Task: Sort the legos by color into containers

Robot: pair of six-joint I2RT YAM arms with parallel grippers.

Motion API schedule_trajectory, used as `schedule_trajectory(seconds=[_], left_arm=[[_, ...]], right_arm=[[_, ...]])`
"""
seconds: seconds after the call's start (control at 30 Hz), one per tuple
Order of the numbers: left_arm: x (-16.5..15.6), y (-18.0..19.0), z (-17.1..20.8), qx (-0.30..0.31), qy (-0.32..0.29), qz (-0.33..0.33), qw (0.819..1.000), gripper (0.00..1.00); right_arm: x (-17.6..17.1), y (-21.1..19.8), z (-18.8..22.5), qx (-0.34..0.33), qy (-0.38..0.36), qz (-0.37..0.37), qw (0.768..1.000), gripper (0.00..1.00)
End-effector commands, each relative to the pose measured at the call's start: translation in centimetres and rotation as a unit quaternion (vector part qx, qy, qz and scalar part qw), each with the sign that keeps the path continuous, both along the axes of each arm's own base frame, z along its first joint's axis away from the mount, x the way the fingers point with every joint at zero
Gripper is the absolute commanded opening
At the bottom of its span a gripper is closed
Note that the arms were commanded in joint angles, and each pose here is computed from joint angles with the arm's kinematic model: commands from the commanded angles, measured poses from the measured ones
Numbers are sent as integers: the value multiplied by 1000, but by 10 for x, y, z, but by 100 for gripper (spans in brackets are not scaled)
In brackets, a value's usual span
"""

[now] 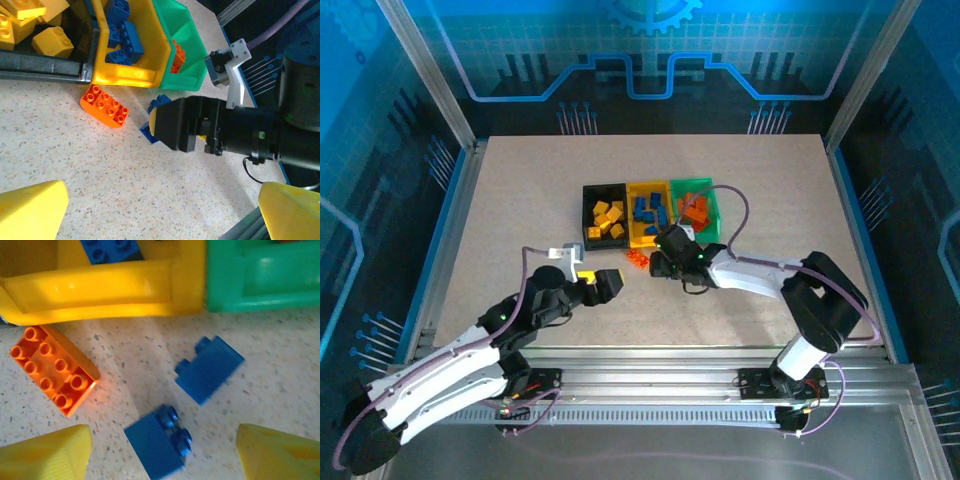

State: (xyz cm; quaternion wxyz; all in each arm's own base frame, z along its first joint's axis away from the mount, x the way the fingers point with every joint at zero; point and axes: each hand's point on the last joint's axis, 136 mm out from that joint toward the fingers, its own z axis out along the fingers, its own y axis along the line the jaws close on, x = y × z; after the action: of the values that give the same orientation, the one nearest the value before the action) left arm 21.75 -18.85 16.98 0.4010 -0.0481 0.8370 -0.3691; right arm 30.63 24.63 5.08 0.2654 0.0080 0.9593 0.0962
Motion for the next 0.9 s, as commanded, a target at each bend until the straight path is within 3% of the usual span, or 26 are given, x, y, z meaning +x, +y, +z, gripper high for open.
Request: schedule_trajectory(seconds=[0.0, 0.23, 0.5, 0.73, 0.87], left_arm=[[-5, 11, -14, 14, 21, 19, 1000, 99], [-6, 14, -21, 13, 24, 25, 999, 99], [-4, 14, -23, 13, 26, 28, 999, 99], [-4, 14, -24, 15, 26, 30, 999, 99], [-3, 17, -30, 18, 34, 40, 998, 99]], right_arm=[[10, 3, -4, -8, -3, -7, 1000, 69], [7, 2, -22, -24, 20, -4, 1000, 52], [0, 9, -13, -14, 8, 20, 1000, 32], [-20, 12, 35, 20, -34, 54, 998, 28], [-16, -10, 78, 19, -80, 38, 996, 28]])
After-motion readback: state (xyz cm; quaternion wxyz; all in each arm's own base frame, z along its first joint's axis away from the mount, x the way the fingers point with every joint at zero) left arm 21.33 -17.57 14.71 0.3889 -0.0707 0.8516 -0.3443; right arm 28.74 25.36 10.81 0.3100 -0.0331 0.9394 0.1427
